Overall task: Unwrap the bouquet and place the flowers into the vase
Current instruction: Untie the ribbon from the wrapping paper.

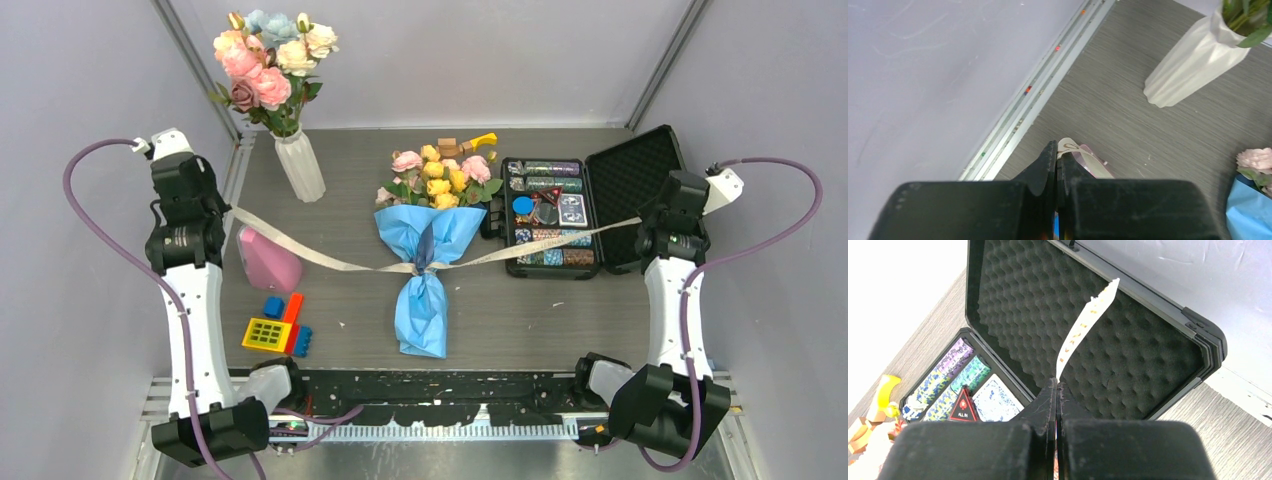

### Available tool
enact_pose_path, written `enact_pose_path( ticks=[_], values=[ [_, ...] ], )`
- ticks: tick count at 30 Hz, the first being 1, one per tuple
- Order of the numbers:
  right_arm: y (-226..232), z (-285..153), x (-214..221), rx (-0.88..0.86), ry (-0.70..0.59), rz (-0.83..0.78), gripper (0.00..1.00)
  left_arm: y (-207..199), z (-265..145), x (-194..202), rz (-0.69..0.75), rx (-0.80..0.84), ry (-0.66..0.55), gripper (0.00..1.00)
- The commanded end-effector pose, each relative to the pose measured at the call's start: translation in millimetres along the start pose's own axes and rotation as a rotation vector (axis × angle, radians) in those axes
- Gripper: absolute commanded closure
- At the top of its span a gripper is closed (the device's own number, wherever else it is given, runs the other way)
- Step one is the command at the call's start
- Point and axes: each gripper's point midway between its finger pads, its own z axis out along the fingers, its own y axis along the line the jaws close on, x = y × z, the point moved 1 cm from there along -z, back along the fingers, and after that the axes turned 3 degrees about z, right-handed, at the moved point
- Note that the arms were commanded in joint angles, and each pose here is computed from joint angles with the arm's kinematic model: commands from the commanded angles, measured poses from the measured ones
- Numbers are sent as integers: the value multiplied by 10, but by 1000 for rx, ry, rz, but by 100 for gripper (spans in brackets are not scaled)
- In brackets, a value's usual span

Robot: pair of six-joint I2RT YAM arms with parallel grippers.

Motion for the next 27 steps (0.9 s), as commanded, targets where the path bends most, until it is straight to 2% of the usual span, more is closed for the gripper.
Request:
enact_pose_path(
  ticks=[1, 8, 9, 11, 13, 14, 15, 16, 18, 20, 23, 27],
  values=[
    [36, -98, -320, 2, -85, 6, 100, 233, -126, -177, 18, -106, -53, 100],
    [-75, -154, -382, 59, -111, 3, 100, 280, -200, -253, 16, -123, -72, 100],
    [-108, -150, -360, 77, -102, -3, 100, 249, -189, -238, 13, -107, -69, 96],
    [-149, -141, -325, 99, -85, -16, 99, 171, -166, -205, 8, -68, -62, 78],
    [-179, -142, -285, 115, -62, -29, 79, 90, -164, -191, 13, -29, -58, 54],
    [-188, -154, -268, 117, -52, -35, 63, 35, -169, -186, 20, -9, -56, 43],
    [-193, -163, -265, 118, -49, -38, 55, -15, -178, -189, 28, 8, -57, 35],
    [-200, -187, -267, 118, -49, -39, 41, -63, -191, -196, 39, 24, -60, 28],
    [-207, -231, -276, 114, -50, -40, 25, -188, -217, -191, 73, 61, -58, 18],
    [-174, -273, -277, 89, -43, -39, 19, -335, -241, -172, 123, 94, -50, 13],
    [-84, -318, -232, 30, -7, -40, 18, -649, -314, -97, 181, 194, -41, 11],
    [164, -394, -16, -130, 114, -39, 18, -1093, -462, 59, 181, 400, -14, 10]
  ],
)
